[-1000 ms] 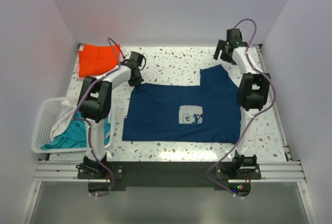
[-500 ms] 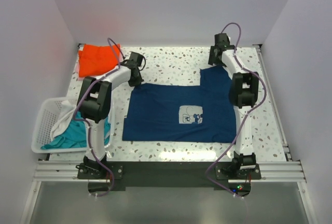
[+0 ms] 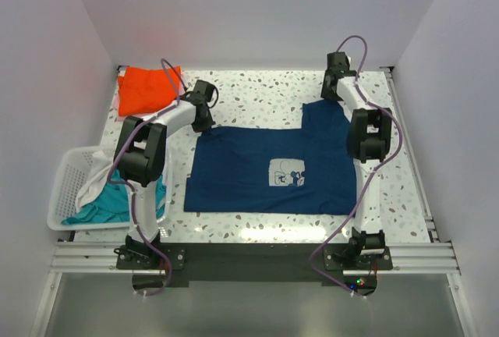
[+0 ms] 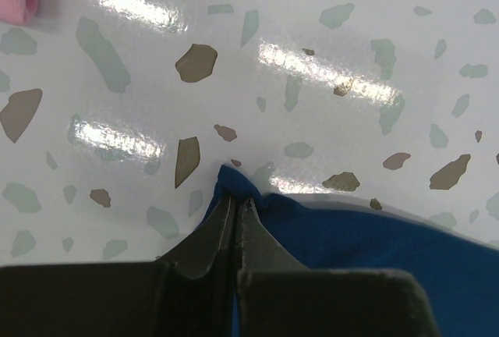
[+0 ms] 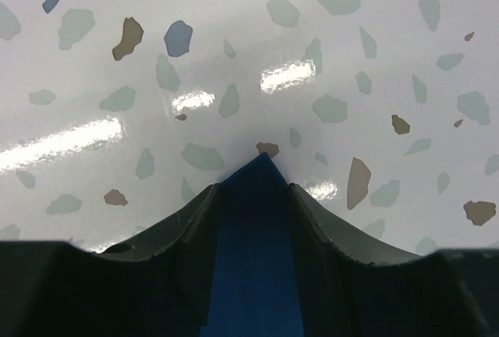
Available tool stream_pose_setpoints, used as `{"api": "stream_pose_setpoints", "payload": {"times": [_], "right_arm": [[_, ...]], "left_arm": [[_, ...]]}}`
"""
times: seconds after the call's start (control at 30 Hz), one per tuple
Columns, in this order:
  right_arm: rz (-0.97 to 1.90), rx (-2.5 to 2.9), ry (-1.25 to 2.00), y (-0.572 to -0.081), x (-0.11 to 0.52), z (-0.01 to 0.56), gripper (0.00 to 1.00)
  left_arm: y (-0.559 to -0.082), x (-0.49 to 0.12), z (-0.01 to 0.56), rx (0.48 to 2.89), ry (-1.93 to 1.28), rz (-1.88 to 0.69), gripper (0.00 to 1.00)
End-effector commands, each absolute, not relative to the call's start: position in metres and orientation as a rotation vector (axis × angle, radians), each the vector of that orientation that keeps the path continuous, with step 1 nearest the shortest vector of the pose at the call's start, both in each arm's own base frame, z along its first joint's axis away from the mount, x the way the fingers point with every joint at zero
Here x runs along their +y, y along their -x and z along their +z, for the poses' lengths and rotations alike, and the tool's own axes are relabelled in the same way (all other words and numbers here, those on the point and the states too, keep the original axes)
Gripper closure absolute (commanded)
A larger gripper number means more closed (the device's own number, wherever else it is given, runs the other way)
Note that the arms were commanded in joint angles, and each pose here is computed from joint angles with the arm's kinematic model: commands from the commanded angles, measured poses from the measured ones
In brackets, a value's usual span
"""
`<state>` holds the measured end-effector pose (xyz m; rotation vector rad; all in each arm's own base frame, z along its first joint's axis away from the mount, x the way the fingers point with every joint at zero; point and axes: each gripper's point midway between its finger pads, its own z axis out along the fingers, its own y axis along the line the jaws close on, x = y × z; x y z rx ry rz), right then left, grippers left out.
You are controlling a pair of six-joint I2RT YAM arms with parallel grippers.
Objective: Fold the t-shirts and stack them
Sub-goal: Fold the tshirt
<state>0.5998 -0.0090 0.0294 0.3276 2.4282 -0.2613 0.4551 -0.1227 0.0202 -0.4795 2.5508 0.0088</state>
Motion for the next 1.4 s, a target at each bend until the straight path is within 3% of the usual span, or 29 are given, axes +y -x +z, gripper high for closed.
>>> {"api": "stream_pose_setpoints", "payload": {"times": [0.0, 0.2, 0.33, 0.57, 0.77, 1.37], "right_arm": [[-0.240, 2.489, -0.330, -0.589, -0.015, 0.006, 0.57], [-0.167, 2.495, -0.321, -0.589, -0.007, 0.001, 0.71], [-0.133, 2.483, -0.298, -0.591, -0.001, 0.009, 1.00], [-0.096, 2.357, -0.282, -0.592, 0.000, 0.071, 1.00], [-0.044, 2.304, -0.258, -0.559, 0.006, 0.103, 1.00], [-0.034, 2.199, -0.352, -0.402, -0.004, 0.166, 1.00]], "left_arm": [[-0.460, -0.120, 0.037, 2.510, 0.476, -0.010, 1.00], [-0.463, -0.121, 0.040, 2.504, 0.477, -0.012, 1.00], [-0.466, -0.122, 0.045, 2.495, 0.473, -0.017, 1.00], [-0.463, -0.126, 0.057, 2.452, 0.481, -0.090, 1.00], [-0.456, -0.128, 0.074, 2.398, 0.472, -0.145, 1.00], [-0.390, -0.119, 0.084, 2.352, 0.493, -0.235, 1.00]]}}
